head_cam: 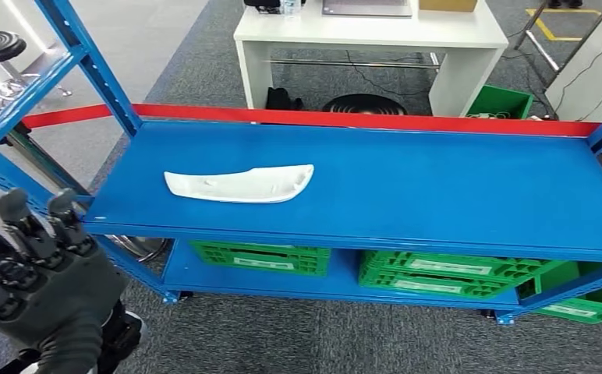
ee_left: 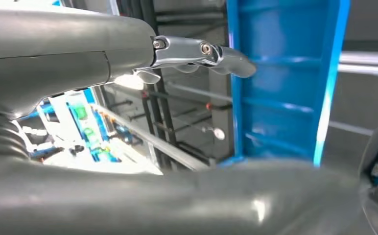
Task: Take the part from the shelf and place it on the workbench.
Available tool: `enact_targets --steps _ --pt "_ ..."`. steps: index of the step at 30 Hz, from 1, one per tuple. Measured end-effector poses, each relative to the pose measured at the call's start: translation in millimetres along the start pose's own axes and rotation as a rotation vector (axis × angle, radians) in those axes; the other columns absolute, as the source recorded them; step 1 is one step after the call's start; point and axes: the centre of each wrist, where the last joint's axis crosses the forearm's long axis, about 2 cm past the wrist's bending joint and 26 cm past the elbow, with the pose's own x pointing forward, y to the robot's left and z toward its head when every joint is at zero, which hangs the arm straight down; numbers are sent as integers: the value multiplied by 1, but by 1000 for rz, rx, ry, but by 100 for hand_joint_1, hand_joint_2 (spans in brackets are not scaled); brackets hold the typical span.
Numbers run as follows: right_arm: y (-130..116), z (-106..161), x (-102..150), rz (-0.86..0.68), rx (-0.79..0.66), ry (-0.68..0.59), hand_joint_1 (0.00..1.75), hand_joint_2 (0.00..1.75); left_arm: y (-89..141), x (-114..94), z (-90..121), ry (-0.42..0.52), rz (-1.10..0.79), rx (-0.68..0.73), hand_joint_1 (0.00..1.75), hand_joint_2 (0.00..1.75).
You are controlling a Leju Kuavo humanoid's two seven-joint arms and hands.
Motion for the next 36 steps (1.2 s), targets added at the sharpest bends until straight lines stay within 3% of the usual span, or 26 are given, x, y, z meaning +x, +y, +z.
enact_targets --steps 4,10,14,23,36 --pt "0 0 0 0 1 -3 0 0 11 1 5 8 -99 23 0 175" --pt "0 0 -1 -1 1 -4 0 0 41 1 31 113 -389 -37 0 175" --pt "-1 0 -1 -4 1 -9 0 0 52 -3 48 198 -565 -188 0 175" --pt "-3 0 -1 0 1 -15 0 0 73 -29 84 465 -730 -458 0 175" --pt "-4 0 1 14 18 -25 0 0 86 -74 72 601 -868 -630 0 175"
